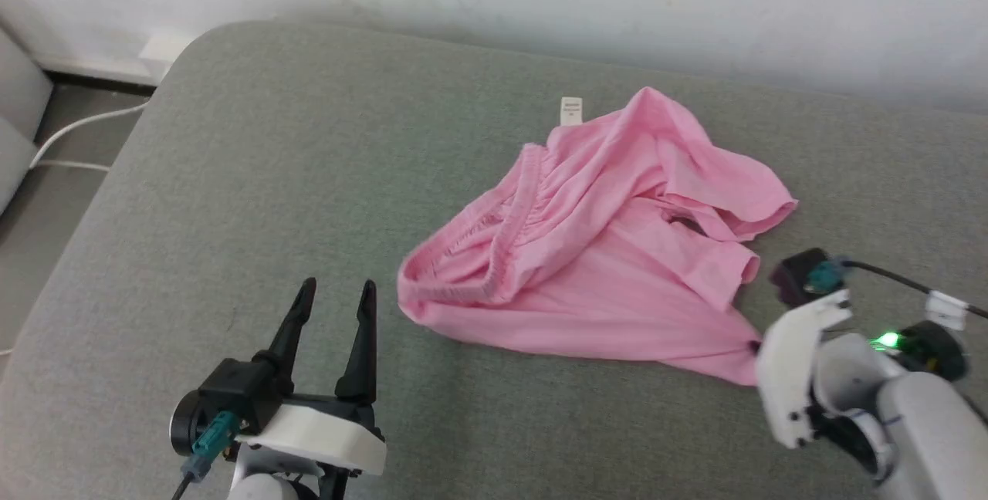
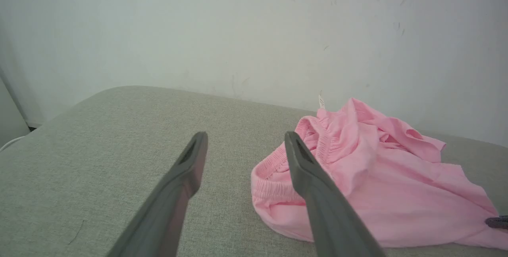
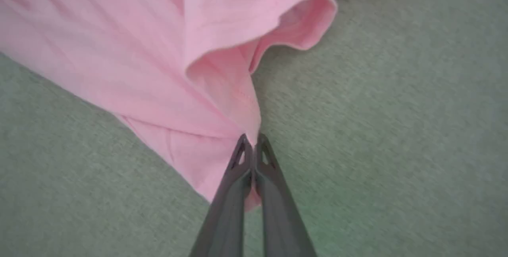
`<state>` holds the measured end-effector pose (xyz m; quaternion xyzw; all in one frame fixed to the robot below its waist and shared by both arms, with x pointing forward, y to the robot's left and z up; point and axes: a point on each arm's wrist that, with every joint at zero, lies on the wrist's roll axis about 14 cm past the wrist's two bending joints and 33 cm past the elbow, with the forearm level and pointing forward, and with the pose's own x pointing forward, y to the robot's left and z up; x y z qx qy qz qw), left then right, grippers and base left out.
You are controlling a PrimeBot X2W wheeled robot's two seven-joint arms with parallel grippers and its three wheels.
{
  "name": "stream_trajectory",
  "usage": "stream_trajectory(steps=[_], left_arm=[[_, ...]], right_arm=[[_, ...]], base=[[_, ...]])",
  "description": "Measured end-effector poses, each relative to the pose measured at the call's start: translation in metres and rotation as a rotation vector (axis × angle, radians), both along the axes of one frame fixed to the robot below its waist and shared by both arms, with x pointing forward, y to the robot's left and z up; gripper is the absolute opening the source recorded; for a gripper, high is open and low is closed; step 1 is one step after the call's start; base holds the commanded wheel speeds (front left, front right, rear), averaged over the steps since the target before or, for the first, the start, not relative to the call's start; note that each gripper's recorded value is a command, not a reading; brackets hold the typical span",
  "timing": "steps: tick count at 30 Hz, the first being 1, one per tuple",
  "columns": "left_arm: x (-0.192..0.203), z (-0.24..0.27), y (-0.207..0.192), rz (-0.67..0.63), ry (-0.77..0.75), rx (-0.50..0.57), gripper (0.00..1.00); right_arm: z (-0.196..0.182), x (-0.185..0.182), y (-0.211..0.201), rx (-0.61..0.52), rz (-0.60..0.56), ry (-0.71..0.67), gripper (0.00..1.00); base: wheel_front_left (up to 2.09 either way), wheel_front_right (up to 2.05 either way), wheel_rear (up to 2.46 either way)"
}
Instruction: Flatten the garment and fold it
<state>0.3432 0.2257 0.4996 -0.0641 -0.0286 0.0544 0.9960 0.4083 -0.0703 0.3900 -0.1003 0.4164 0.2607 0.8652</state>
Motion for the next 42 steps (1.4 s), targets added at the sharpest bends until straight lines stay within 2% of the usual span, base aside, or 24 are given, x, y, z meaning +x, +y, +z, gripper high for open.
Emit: stream_trajectory(steps=[7, 12, 13, 14, 17, 23, 28, 30, 33, 36, 37, 42], left_arm=[[0.011, 0.003, -0.019, -0.07, -0.019, -0.011, 1.0], [0.018, 0.002, -0.038, -0.13, -0.018, -0.025, 1.0], [0.019, 0.001, -0.042, -0.141, -0.015, -0.028, 1.0], [0.02, 0.0, -0.045, -0.151, -0.013, -0.03, 1.0], [0.023, -0.002, -0.053, -0.172, -0.008, -0.035, 1.0], [0.029, 0.003, -0.064, -0.212, -0.027, -0.05, 1.0], [0.03, 0.004, -0.087, -0.305, -0.027, -0.067, 1.0], [0.029, -0.001, -0.102, -0.371, 0.001, -0.07, 1.0], [0.022, -0.022, -0.13, -0.506, 0.138, -0.058, 1.0], [0.017, -0.033, -0.16, -0.635, 0.275, -0.057, 1.0], [0.016, -0.037, -0.167, -0.679, 0.327, -0.027, 1.0], [0.013, -0.053, -0.195, -0.816, 0.551, 0.03, 1.0]], right_arm=[[0.028, 0.005, -0.092, -0.127, -0.155, -0.097, 0.0], [0.008, -0.031, -0.123, -0.156, -0.237, -0.006, 0.0], [0.005, -0.035, -0.127, -0.162, -0.248, -0.005, 0.38], [0.005, -0.036, -0.131, -0.165, -0.26, -0.023, 1.0], [0.019, -0.024, -0.132, -0.115, -0.297, -0.151, 1.0], [0.077, -0.001, -0.118, 0.07, -0.337, -0.499, 1.0], [0.103, -0.013, -0.128, 0.148, -0.417, -0.687, 1.0], [0.104, -0.023, -0.133, 0.179, -0.476, -0.722, 1.0], [0.096, -0.035, -0.136, 0.192, -0.528, -0.719, 1.0], [0.09, -0.043, -0.139, 0.188, -0.56, -0.709, 1.0], [0.088, -0.045, -0.14, 0.184, -0.564, -0.705, 1.0], [0.079, -0.049, -0.145, 0.166, -0.586, -0.683, 1.0]], base=[[0.0, 0.0, 0.0], [0.0, 0.0, 0.0], [0.0, 0.0, 0.0], [0.0, 0.0, 0.0], [0.0, 0.0, 0.0], [0.0, 0.0, 0.0], [0.0, 0.0, 0.0], [0.0, 0.0, 0.0], [0.0, 0.0, 0.0], [0.0, 0.0, 0.0], [0.0, 0.0, 0.0], [0.0, 0.0, 0.0]])
